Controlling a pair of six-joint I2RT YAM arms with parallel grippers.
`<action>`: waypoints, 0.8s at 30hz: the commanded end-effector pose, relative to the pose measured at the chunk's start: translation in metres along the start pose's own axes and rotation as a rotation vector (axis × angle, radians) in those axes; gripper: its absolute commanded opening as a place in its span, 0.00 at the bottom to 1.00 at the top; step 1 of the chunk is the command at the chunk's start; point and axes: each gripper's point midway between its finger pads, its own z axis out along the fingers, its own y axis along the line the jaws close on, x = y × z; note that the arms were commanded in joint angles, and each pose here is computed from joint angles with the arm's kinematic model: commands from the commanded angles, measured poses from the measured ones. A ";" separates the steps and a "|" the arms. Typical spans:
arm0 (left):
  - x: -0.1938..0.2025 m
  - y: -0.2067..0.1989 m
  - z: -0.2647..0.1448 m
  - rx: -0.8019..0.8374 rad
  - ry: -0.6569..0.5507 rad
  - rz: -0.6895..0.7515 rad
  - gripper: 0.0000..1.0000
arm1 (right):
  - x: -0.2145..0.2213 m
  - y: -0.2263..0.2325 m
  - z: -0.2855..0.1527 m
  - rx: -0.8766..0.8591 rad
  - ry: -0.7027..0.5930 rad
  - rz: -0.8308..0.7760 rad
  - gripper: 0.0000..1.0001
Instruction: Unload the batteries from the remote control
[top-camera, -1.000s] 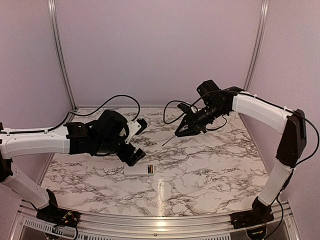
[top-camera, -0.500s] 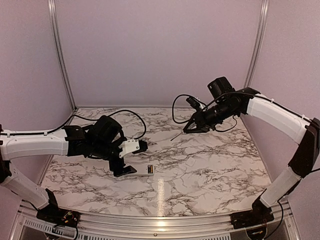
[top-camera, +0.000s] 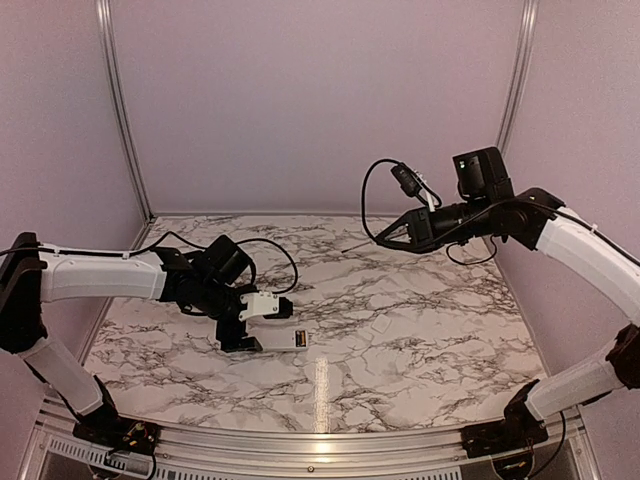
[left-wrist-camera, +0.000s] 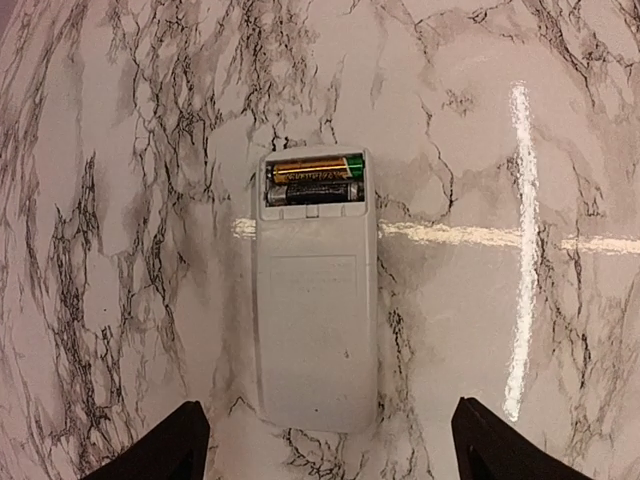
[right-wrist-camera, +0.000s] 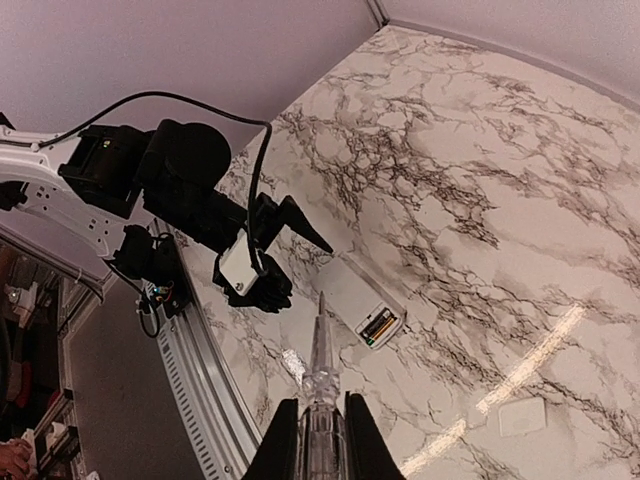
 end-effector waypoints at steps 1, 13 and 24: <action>0.001 0.003 0.009 0.043 0.021 0.064 0.88 | -0.010 0.021 -0.013 -0.019 -0.042 -0.170 0.00; -0.015 0.009 0.014 0.045 -0.043 0.018 0.85 | -0.017 0.035 -0.031 -0.029 -0.164 -0.303 0.00; 0.011 0.010 0.032 0.066 0.072 0.010 0.85 | -0.005 0.018 -0.020 0.025 -0.085 -0.330 0.00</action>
